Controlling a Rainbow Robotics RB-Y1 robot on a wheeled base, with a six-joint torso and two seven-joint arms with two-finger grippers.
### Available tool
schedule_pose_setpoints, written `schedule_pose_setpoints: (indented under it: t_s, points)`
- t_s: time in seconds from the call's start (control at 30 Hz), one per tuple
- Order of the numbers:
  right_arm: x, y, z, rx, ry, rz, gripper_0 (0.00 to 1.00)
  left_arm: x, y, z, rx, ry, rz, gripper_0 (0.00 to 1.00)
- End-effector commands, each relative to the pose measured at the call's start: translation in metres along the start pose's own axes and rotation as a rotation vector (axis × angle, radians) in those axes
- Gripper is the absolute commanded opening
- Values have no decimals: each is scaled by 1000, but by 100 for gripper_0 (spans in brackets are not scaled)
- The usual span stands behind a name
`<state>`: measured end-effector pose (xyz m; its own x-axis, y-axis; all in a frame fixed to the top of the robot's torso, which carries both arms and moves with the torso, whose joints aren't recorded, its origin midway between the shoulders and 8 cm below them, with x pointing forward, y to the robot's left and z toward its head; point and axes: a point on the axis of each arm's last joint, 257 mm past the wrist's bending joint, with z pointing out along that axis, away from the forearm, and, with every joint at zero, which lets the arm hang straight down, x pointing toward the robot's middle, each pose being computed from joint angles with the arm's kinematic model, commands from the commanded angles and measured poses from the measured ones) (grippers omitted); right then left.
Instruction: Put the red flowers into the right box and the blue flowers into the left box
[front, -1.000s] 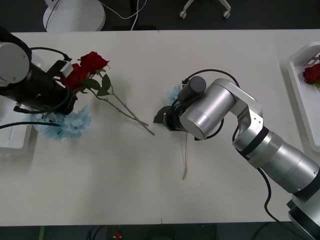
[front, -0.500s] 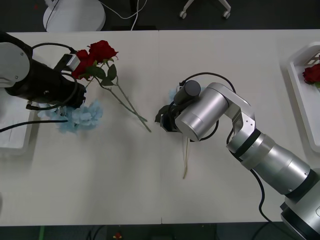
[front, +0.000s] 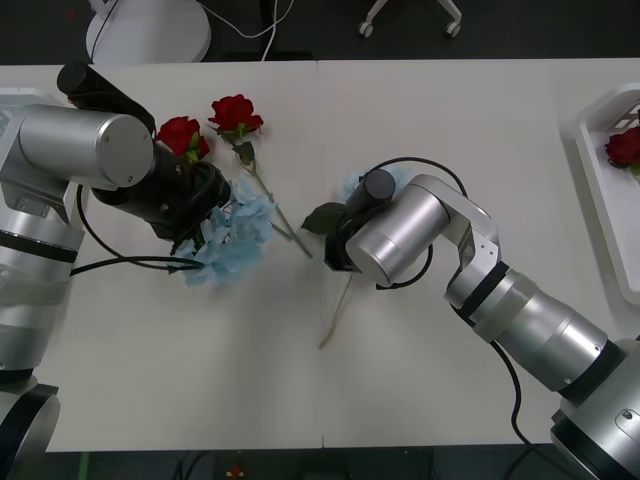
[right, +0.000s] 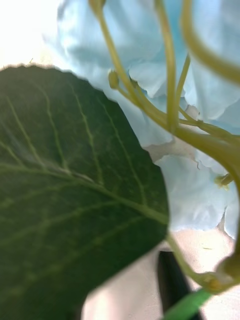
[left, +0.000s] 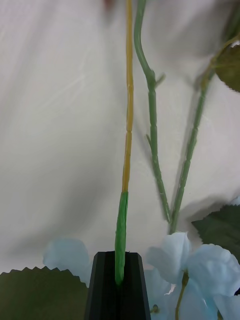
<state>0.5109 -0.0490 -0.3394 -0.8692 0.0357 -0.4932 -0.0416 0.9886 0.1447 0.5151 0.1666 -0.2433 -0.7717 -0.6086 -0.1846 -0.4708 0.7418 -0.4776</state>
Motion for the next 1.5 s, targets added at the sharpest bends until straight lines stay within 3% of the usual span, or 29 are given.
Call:
schedule_pose_setpoints:
  t_s: [0.03,0.33,0.5,0.63,0.77,0.8,0.83,0.87,0.9,0.93,1.27,1.37,1.5]
  points:
    - [-29,28,-18,-70,-34,6,0,4,-29,-8,47,9,-160,0]
    - [-74,9,-41,-115,-71,-35,0,14,-26,0,83,80,-687,0]
    - [-104,-13,-61,-144,-113,-104,0,11,-39,-3,130,106,-892,0]
    - [-131,-36,-84,-167,-165,-204,0,7,-41,-3,144,111,-1019,0]
    - [-154,-46,-111,-224,-219,-281,0,8,-29,3,125,102,-1032,0]
    - [-158,-46,-116,-240,-230,-295,0,8,-25,4,123,96,-1032,4]
    - [-161,-46,-120,-253,-235,-302,0,7,-23,5,120,93,-1031,21]
    - [-166,-44,-128,-290,-252,-317,0,5,-18,5,114,84,-1022,70]
    - [-168,-40,-133,-315,-260,-330,0,4,-15,5,112,76,-1002,90]
    - [-170,-37,-140,-343,-268,-336,0,3,-13,5,110,71,-981,100]
    - [-190,5,-212,-597,-360,-471,0,-15,28,-42,84,33,-764,100]
    - [-194,27,-234,-666,-401,-521,0,-17,38,-66,76,30,-552,100]
    - [-201,57,-259,-743,-456,-578,0,-16,53,-89,20,-2,-124,100]
